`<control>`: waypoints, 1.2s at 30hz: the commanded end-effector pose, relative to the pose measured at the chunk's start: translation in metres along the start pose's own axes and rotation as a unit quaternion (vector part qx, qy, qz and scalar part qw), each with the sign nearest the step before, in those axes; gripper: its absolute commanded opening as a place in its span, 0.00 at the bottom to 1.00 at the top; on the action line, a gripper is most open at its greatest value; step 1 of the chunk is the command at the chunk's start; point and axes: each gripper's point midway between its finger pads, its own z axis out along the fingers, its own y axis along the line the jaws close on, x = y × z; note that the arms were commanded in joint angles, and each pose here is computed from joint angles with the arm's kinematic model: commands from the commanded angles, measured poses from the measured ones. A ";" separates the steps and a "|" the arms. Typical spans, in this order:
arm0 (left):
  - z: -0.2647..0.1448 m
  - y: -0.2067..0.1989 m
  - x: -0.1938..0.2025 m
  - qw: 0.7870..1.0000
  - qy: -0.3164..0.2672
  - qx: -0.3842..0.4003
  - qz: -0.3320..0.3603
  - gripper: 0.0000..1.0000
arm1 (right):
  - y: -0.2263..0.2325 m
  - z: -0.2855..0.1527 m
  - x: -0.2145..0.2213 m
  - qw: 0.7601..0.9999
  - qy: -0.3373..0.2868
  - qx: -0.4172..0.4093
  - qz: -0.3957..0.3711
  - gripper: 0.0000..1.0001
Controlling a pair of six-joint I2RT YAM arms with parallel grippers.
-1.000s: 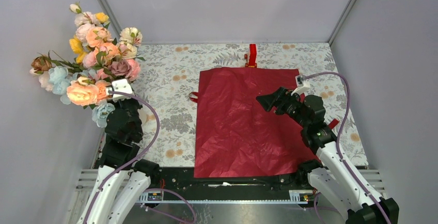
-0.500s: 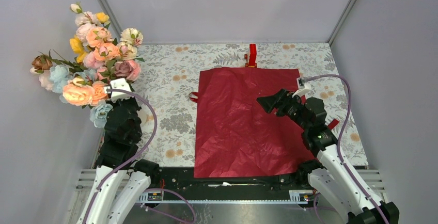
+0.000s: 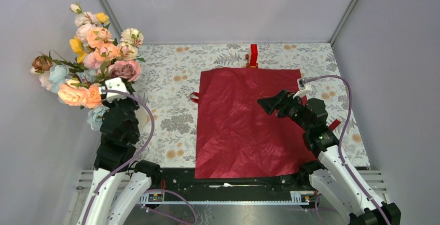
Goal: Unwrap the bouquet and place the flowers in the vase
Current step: Insert the fake flower into the vase.
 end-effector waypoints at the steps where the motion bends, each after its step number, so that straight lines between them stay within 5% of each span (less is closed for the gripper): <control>1: -0.013 0.015 -0.048 0.996 -0.065 -0.003 -0.060 0.39 | 0.006 -0.001 -0.006 1.000 -0.012 -0.017 -0.006 0.87; 13: -0.019 0.016 -0.090 0.992 -0.117 0.020 -0.052 0.40 | 0.006 -0.001 -0.004 1.000 -0.009 -0.017 -0.003 0.87; 21: -0.009 0.005 -0.086 0.993 -0.110 0.028 -0.033 0.00 | 0.005 -0.001 -0.004 1.000 -0.010 -0.016 -0.003 0.87; 36: -0.004 0.002 -0.011 0.999 -0.033 0.010 -0.007 0.00 | 0.005 0.000 -0.004 1.000 -0.007 -0.017 -0.006 0.87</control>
